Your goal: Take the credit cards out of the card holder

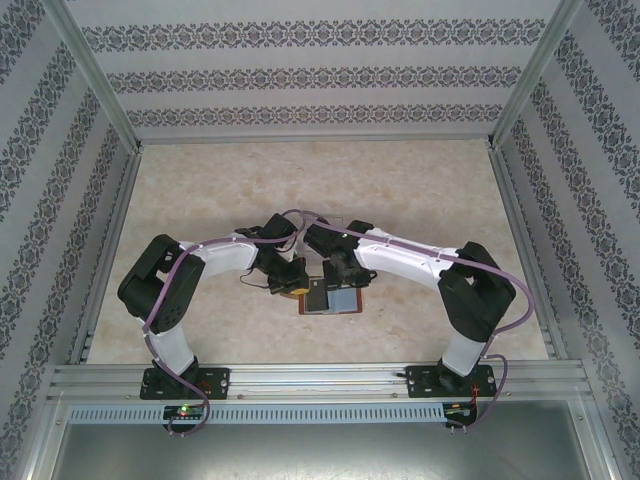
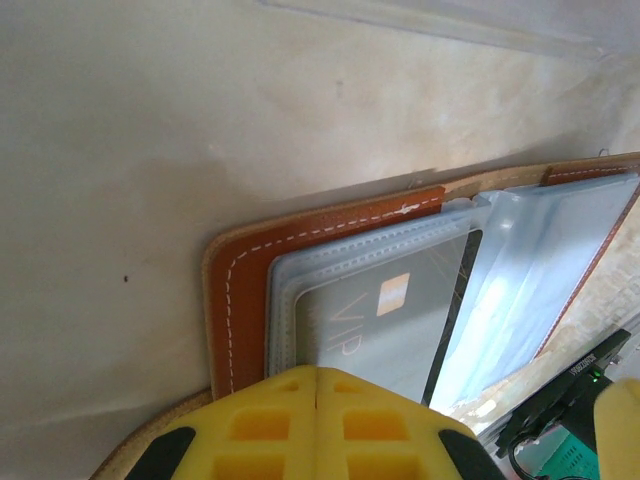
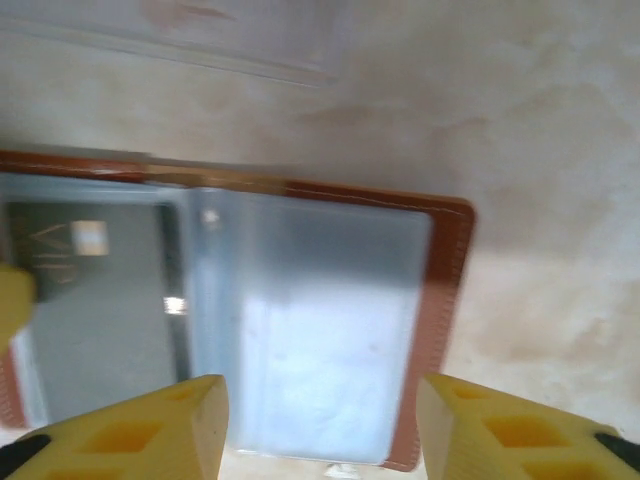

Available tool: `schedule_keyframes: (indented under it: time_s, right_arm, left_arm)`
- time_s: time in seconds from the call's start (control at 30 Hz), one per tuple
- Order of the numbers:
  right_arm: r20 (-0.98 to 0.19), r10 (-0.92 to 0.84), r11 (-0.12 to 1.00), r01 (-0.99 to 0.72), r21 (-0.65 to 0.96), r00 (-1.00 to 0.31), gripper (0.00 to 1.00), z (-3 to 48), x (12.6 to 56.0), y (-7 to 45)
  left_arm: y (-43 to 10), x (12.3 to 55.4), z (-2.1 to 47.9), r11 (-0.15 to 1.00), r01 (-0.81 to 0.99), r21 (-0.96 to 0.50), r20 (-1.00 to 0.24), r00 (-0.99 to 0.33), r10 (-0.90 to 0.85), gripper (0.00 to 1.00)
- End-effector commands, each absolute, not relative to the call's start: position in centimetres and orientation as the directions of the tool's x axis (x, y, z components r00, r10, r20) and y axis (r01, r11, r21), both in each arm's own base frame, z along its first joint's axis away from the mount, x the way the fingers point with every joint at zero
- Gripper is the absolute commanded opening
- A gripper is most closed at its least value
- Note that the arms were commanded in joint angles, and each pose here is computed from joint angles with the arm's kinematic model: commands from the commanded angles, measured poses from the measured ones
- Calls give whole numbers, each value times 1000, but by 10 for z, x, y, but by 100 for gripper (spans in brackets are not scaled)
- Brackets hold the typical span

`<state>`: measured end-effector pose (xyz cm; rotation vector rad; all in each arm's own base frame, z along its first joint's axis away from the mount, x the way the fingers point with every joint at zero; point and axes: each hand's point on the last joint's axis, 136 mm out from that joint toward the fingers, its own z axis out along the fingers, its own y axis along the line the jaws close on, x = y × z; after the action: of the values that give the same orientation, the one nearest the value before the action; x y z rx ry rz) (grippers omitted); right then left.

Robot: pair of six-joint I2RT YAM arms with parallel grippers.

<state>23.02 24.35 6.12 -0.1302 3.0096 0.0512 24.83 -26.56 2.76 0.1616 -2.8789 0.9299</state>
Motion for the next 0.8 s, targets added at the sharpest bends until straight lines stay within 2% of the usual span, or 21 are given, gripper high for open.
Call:
schedule_keyframes:
  time_s: [0.0, 0.13, 0.23, 0.4, 0.77]
  right_arm:
    - [-121, -62, 981, -83, 174, -991, 44, 62, 228, 268]
    - [-100, -38, 954, -66, 293, -994, 34, 59, 229, 287]
    - [-83, -22, 938, -49, 343, -996, 31, 54, 229, 292]
    - [-51, -4, 923, -23, 383, -999, 28, 43, 228, 295]
    - [-20, -5, 937, -12, 349, -1000, 28, 23, 226, 291]
  left_arm:
    - [-268, 250, 29, 813, -128, -568, 131, -989, -64, 1]
    - [-267, 250, 29, 815, -128, -565, 132, -989, -65, 1]
    - [-267, 249, 28, 815, -130, -565, 132, -989, -66, 1]
    - [-267, 249, 28, 814, -131, -566, 133, -989, -67, 1]
    - [-266, 249, 28, 814, -132, -566, 132, -989, -69, 1]
